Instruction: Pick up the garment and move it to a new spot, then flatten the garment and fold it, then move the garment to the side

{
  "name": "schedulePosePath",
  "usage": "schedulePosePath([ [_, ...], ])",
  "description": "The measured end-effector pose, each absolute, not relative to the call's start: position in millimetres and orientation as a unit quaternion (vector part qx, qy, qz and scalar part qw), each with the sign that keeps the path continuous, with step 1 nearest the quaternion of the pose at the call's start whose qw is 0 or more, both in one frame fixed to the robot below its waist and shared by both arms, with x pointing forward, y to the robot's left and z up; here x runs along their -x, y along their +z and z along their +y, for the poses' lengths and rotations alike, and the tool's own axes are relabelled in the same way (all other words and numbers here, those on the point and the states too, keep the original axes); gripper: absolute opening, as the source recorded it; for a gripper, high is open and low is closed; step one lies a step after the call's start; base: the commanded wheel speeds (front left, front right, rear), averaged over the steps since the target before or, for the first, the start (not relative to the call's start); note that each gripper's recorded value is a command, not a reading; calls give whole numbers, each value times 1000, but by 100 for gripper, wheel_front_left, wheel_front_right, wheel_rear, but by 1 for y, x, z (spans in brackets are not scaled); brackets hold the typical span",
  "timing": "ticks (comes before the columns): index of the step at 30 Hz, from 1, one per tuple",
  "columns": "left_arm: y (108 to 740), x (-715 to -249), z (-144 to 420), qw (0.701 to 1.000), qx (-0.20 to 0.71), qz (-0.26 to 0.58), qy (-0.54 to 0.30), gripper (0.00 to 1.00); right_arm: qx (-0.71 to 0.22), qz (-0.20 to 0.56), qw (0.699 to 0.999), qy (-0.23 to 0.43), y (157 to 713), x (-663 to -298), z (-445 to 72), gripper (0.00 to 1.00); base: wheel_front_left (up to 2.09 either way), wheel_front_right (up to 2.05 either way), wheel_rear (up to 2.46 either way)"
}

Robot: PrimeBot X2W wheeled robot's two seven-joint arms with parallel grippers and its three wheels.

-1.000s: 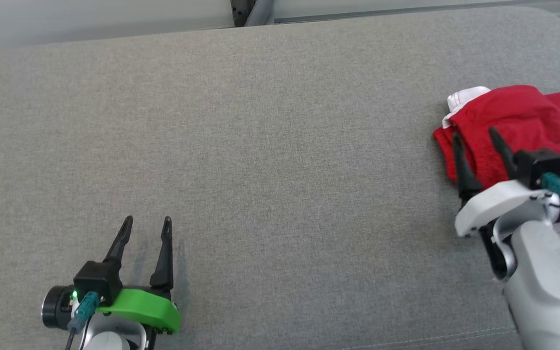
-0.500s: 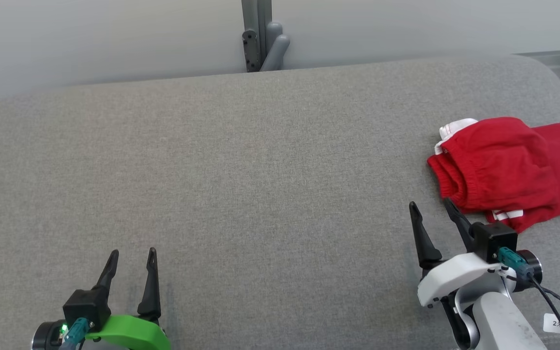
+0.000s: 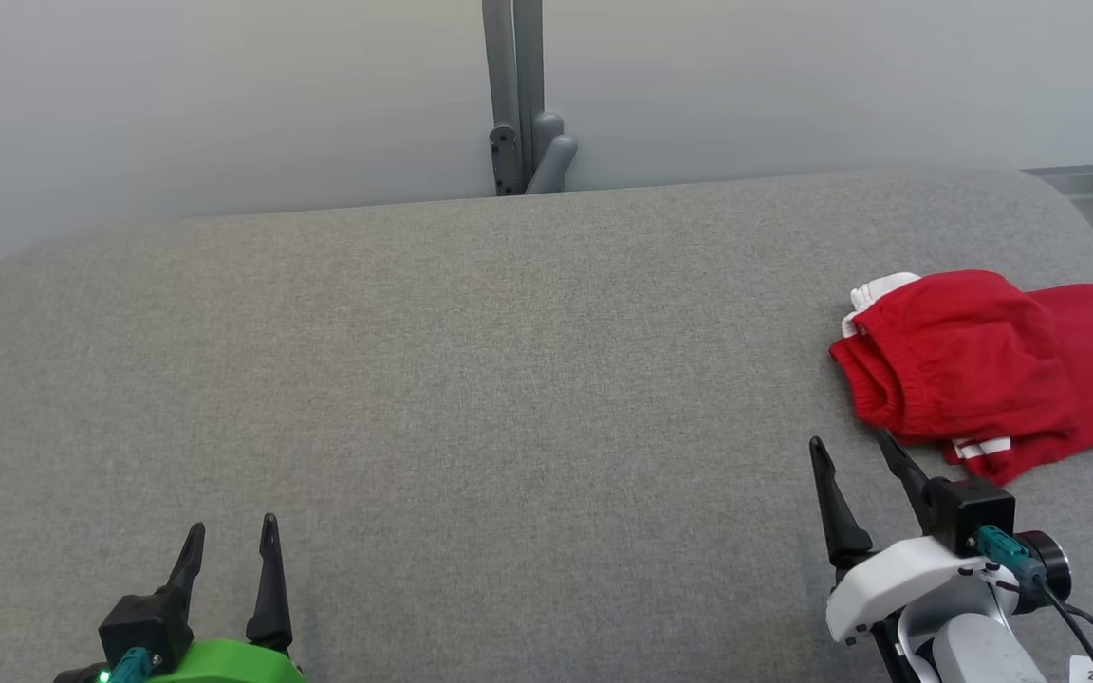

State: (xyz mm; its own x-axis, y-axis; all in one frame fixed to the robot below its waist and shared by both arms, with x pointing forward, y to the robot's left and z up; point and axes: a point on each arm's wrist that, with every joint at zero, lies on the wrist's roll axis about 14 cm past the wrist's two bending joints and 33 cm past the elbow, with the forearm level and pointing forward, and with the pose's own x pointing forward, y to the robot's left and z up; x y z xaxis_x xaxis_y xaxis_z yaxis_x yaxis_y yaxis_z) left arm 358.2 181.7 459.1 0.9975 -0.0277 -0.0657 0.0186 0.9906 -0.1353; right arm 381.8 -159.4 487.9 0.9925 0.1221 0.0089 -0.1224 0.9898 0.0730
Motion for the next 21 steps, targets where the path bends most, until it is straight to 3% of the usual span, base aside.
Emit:
schedulePosePath([
  [21, 456, -347, 187, 997, 71, 38, -1, 100, -34, 11, 996, 77, 479, -376, -148, 100, 0, 0, 0],
])
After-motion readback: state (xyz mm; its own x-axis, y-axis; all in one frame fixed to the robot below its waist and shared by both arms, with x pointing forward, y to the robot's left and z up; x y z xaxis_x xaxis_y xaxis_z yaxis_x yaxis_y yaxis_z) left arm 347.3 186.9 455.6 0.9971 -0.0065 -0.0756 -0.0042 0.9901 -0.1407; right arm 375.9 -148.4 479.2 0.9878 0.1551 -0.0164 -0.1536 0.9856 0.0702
